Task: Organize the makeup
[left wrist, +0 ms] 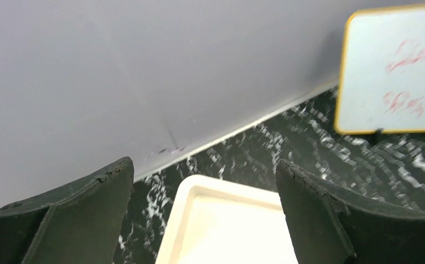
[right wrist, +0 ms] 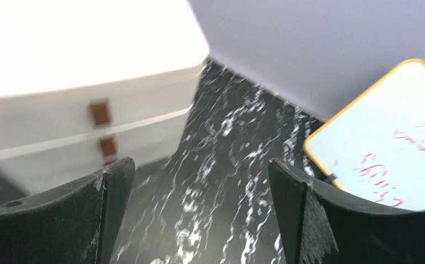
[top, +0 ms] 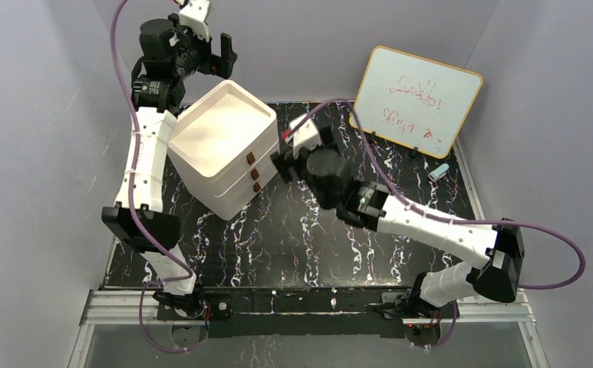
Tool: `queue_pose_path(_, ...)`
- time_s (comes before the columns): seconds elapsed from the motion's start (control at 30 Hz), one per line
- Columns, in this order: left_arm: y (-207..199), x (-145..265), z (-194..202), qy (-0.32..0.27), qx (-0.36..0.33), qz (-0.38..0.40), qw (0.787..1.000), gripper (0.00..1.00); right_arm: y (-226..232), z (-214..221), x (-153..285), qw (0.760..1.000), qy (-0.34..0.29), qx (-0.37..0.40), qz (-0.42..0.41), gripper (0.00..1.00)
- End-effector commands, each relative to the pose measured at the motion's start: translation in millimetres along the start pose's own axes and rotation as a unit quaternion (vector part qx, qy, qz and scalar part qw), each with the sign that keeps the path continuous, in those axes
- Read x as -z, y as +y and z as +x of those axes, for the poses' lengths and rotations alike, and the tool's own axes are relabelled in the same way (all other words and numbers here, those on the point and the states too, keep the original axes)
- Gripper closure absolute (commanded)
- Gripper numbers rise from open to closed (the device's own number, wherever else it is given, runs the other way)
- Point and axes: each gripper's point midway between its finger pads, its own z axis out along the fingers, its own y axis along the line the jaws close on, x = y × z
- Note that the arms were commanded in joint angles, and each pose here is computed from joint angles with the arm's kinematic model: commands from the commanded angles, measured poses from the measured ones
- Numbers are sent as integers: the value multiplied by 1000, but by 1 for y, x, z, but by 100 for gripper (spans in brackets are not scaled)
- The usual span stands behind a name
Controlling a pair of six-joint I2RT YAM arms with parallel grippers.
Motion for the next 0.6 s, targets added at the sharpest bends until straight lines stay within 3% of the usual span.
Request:
queue_pose_path(0.0,-17,46,-75,-97,46,22,994,2,-59,-52,-14,996,-2,-70,48,1)
queue_pose_path(0.13,-26,55,-92,-114,43,48,991,2,-85,-81,-15,996,-23,-82,30,1)
queue_pose_path(0.27,-26,59,-102,-127,37,46,990,1,-117,-104,-8,994,-51,-71,71,1)
queue_pose_path(0.57,-25,56,-97,-123,34,45,991,2,-162,-143,-7,988,-90,-54,110,1)
